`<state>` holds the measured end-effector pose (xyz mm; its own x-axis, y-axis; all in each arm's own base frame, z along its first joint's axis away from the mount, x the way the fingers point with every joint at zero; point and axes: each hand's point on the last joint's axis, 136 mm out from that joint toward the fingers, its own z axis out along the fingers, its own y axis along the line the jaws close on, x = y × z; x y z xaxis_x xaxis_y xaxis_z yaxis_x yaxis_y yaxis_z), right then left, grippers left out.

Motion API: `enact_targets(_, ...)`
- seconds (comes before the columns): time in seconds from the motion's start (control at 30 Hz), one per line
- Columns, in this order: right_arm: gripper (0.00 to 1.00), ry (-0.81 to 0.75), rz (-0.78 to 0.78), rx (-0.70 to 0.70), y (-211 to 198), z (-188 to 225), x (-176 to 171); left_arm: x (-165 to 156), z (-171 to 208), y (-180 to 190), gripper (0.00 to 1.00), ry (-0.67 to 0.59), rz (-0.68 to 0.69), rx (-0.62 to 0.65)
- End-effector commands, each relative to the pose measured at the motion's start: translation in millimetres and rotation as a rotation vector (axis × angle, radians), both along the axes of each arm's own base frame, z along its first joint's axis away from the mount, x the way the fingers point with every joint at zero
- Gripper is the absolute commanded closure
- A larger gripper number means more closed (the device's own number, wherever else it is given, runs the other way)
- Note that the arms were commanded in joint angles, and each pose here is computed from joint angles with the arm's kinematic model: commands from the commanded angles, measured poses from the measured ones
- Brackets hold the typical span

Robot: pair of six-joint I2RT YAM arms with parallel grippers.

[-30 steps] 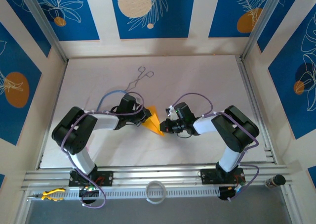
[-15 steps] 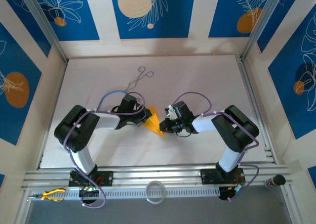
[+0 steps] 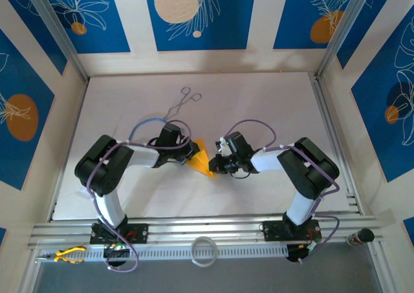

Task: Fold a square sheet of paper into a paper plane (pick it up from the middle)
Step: Fourth fold the wing at the center of the table.

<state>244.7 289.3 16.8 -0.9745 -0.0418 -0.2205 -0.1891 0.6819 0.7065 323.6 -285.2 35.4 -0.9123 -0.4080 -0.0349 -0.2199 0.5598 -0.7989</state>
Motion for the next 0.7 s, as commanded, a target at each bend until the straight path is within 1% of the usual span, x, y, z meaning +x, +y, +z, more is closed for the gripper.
enact_targets(0.0,0.95,0.06,0.007,-0.069,-8,-17,-11,2,-1,-6,0.92,0.004,-0.014,0.004)
enact_targets(0.27,0.95,0.08,0.01,-0.086,-9,-20,-12,2,-6,-12,0.91,0.019,-0.042,0.005)
enact_targets(0.67,0.95,0.097,0.012,-0.096,-10,-23,-14,0,-14,-12,0.91,0.037,-0.048,0.016)
